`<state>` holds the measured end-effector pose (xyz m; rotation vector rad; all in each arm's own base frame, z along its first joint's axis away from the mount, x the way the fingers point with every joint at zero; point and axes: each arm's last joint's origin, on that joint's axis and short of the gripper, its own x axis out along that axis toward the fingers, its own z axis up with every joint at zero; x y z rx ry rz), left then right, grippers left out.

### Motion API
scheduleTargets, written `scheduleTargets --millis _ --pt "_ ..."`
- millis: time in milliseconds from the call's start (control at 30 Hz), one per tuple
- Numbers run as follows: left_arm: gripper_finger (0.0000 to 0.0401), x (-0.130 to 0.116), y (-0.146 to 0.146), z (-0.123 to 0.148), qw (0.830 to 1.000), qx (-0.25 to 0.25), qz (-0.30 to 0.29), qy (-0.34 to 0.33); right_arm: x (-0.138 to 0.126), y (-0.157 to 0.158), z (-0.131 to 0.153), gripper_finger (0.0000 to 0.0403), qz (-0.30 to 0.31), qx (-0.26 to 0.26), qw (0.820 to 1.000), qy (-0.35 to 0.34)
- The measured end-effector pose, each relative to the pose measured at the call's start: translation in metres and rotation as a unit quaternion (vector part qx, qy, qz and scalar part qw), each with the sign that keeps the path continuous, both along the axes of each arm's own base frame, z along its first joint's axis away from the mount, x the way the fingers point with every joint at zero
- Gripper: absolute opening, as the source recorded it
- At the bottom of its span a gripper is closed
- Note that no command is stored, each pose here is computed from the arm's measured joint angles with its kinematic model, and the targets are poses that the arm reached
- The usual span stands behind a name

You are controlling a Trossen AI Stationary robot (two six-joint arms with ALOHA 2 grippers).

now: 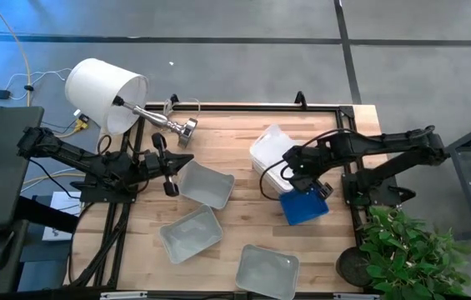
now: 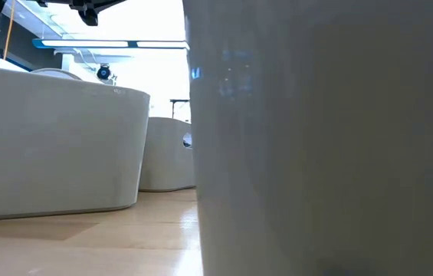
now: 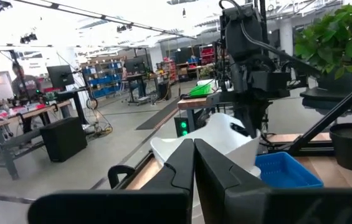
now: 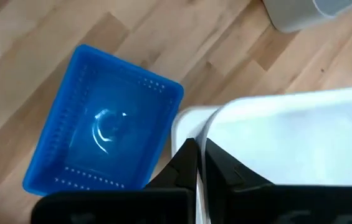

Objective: Stack baskets by color
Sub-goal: Stack the top white bin on top of the white bin

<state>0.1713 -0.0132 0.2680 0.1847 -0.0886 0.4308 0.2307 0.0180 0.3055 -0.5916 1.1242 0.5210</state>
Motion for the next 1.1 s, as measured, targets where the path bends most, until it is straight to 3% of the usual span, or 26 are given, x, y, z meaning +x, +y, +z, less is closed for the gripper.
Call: scheduleTargets --millis 367,600,800,1100 --pt "0.0 0.0 0.0 0.0 1.0 0.009 0.001 0.004 -0.001 -0.001 -0.023 0.0 0.003 0.007 1.0 0.022" --pt "0.0 0.0 0.0 0.0 1.0 0.009 0.002 0.003 0.006 0.003 -0.02 0.0 0.032 0.053 0.998 -0.018" --pt "0.0 0.0 0.0 0.0 1.0 0.009 0.001 0.003 0.006 0.003 -0.02 0.0 0.036 0.055 0.998 -0.021" --pt "0.0001 0.0 0.0 0.0 1.0 0.009 0.001 0.004 0.008 0.002 -0.019 0.0 -0.018 0.051 0.998 -0.028"
